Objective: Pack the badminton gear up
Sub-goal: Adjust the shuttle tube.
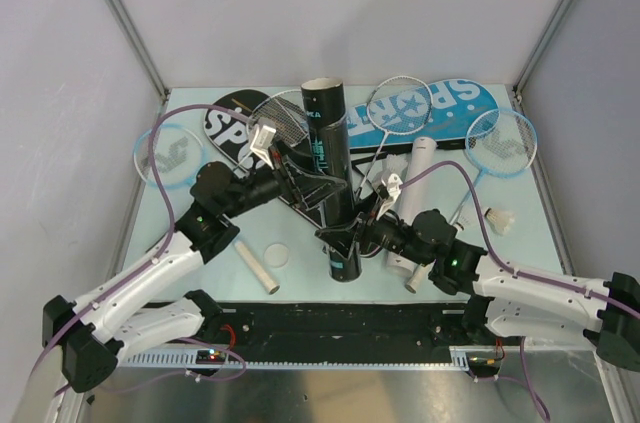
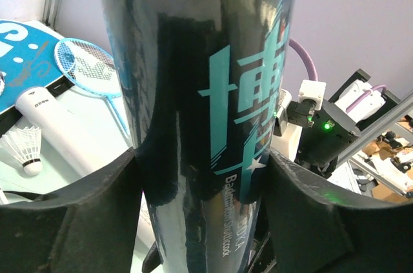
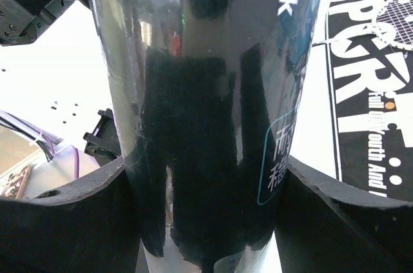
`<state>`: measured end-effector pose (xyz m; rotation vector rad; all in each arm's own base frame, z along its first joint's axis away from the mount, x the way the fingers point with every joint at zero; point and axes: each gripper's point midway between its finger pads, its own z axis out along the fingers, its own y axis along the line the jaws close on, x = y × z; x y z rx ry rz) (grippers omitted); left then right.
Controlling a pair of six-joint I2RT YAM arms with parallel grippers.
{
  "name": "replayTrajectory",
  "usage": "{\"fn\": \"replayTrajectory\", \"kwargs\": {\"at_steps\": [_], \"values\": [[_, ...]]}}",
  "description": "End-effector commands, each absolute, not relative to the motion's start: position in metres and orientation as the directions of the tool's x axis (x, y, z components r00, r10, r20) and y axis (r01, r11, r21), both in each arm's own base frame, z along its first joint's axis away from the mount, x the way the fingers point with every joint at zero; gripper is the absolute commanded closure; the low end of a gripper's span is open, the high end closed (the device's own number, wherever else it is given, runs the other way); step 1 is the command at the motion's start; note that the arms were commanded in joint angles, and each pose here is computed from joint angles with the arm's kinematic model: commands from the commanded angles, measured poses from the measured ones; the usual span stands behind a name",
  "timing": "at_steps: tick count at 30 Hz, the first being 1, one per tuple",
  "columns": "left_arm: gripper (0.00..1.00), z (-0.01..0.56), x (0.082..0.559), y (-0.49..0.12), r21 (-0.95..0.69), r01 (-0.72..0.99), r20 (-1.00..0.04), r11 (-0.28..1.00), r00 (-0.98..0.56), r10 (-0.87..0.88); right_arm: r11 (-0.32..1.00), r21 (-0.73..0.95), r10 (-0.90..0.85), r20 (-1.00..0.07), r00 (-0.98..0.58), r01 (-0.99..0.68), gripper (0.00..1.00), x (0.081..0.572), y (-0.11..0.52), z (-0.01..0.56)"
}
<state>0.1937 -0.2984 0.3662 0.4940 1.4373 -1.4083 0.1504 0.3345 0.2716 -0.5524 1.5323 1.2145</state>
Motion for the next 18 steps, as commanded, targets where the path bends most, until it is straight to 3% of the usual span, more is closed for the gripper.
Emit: {"fn": "replayTrajectory", "kwargs": {"at_steps": [1,4,12,18], "values": [[0.48,0.391,0.195,-0.298,-0.488,0.848,-0.829,0.205,-0.377,-0.413,0.320,0.389,0.335,-0.899,-0.281,-0.864,0.57,0.147,0.337,0.313],[0.57,0.391,0.196,-0.296,-0.497,0.842,-0.823,0.207,-0.382,-0.421,0.362,0.399,0.341,-0.898,-0.278,-0.843,0.45,0.154,0.331,0.311],[0.66,0.378,0.221,-0.272,-0.571,0.778,-0.781,0.263,-0.416,-0.465,0.452,0.442,0.305,-0.893,-0.331,-0.775,0.20,0.163,0.316,0.291],[0.71,0.376,0.221,-0.262,-0.553,0.785,-0.792,0.277,-0.394,-0.466,0.514,0.440,0.279,-0.898,-0.341,-0.737,0.14,0.168,0.299,0.282]]}}
